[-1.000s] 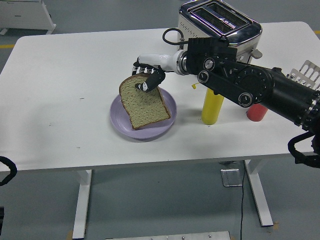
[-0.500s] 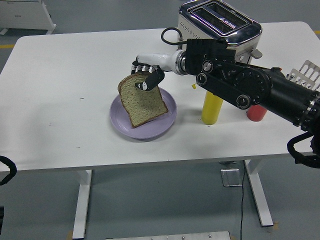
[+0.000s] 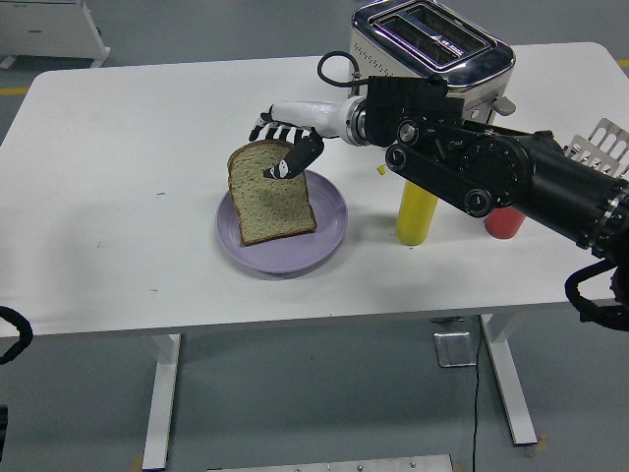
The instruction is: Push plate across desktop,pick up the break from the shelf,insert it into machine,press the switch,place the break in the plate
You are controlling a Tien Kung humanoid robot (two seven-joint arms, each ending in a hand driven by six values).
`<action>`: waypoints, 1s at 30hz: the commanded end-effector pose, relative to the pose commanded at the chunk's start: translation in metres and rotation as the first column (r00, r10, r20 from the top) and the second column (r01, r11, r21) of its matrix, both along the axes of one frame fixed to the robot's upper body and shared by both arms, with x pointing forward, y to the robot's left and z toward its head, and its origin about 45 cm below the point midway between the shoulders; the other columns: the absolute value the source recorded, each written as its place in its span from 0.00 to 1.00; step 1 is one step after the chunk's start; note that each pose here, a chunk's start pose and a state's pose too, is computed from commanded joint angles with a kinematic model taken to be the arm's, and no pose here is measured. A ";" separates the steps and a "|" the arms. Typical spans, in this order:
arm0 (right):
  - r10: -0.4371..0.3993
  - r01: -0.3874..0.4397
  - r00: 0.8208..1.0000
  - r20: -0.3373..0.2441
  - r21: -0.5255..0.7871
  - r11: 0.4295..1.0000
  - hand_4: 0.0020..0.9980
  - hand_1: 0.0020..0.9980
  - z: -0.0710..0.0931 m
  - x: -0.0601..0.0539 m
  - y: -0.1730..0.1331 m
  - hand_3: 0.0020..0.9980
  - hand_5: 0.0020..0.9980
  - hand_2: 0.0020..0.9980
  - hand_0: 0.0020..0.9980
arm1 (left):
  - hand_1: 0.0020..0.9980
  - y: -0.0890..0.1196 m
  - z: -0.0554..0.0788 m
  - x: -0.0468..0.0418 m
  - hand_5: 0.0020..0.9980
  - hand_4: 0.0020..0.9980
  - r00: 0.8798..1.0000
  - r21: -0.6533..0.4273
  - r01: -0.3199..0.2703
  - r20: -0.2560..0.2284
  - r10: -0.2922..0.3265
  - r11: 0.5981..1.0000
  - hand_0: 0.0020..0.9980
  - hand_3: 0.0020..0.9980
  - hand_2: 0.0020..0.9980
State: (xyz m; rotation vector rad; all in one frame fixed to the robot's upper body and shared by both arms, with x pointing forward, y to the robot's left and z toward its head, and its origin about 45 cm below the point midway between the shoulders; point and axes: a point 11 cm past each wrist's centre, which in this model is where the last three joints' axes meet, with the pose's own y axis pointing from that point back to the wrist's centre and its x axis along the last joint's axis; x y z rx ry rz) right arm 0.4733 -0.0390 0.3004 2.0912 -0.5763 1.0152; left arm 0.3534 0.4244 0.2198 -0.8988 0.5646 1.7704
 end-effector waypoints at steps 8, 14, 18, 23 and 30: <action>-0.019 0.016 0.998 0.062 0.049 0.999 0.77 0.88 0.011 0.006 -0.003 0.95 0.35 0.92 0.88 | 0.88 0.000 0.000 -0.0001 1.00 0.65 1.000 0.000 0.000 -0.001 0.000 1.000 0.83 0.82 0.90; -0.033 0.025 0.995 0.090 0.084 0.996 0.77 0.88 0.018 0.009 -0.005 0.96 0.35 0.92 0.88 | 0.88 -0.001 -0.001 -0.0004 1.00 0.65 1.000 0.000 0.001 -0.003 -0.001 1.000 0.83 0.82 0.90; -0.040 0.031 0.995 0.095 0.094 0.995 0.78 0.88 0.019 0.010 -0.007 0.95 0.35 0.92 0.89 | 0.88 -0.001 -0.002 -0.0005 1.00 0.65 1.000 0.000 0.003 -0.005 -0.003 1.000 0.83 0.82 0.90; -0.047 0.028 0.990 0.135 0.139 0.990 0.77 0.88 0.036 0.011 -0.009 0.95 0.35 0.92 0.88 | 0.88 -0.001 -0.003 -0.0011 1.00 0.64 1.000 0.001 0.003 -0.008 -0.003 1.000 0.83 0.82 0.90; -0.090 0.020 0.973 0.211 0.315 0.949 0.76 0.87 0.085 0.011 -0.016 0.94 0.35 0.89 0.88 | 0.88 -0.001 -0.004 -0.0021 1.00 0.64 1.000 0.003 0.003 -0.012 -0.003 1.000 0.83 0.82 0.90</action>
